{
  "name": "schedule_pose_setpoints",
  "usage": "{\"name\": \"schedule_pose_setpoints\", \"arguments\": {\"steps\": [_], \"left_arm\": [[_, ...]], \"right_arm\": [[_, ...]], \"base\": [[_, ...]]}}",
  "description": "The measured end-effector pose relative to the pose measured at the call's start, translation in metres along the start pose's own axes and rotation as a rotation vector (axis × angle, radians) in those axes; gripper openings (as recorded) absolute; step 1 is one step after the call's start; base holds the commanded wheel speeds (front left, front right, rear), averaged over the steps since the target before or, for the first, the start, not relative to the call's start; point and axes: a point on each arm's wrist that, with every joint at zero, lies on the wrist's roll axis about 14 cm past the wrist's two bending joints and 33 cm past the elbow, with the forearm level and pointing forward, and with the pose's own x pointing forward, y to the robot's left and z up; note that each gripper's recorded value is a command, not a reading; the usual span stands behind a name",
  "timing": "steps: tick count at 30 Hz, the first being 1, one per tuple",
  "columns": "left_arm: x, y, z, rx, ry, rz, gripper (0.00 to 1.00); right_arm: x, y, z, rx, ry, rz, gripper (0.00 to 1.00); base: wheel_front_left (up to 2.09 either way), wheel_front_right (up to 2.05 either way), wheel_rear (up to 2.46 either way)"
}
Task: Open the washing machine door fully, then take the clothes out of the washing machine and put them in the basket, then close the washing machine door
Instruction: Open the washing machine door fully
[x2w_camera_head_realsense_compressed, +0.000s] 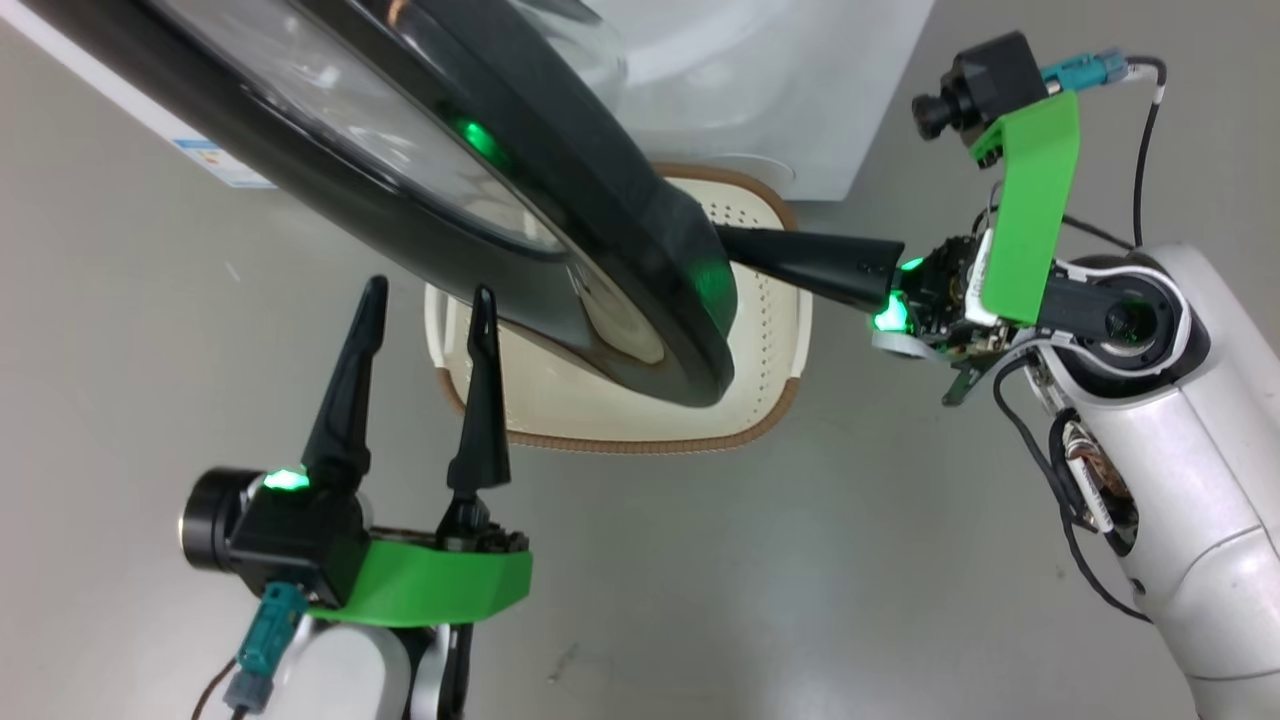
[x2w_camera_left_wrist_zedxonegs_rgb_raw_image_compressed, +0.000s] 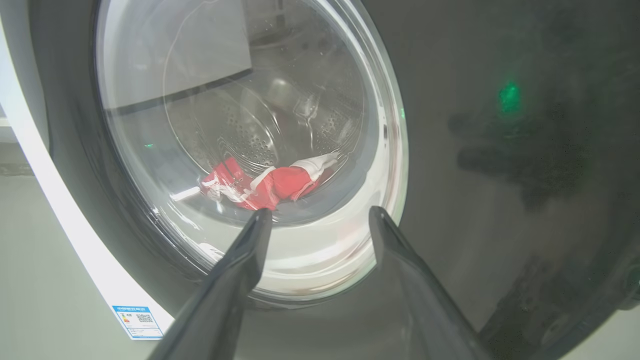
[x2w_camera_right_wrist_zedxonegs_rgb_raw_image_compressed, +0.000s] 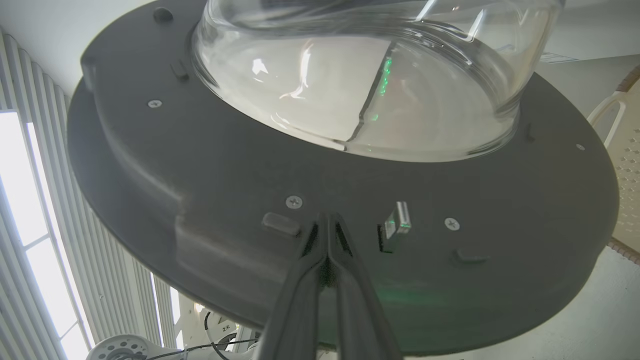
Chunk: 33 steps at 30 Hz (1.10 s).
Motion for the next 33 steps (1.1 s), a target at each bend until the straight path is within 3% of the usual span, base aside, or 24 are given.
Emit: {"name": "schedule_pose_setpoints", "arguments": {"steps": [16,33], "left_arm": [[-0.044,0.044,0.026,0.017,-0.011,0.142,1.00],[-0.102,0.086,0.055,0.016,-0.049,0.298,1.00]], "right_arm": [[0.027,0.008,-0.047,0.019,0.115,0.005,0.00],[0.063,0.017,-0.121,0.054,0.294,0.003,0.00]], "base": [[0.00,0.00,0.00],[0.00,0.00,0.00]]}}
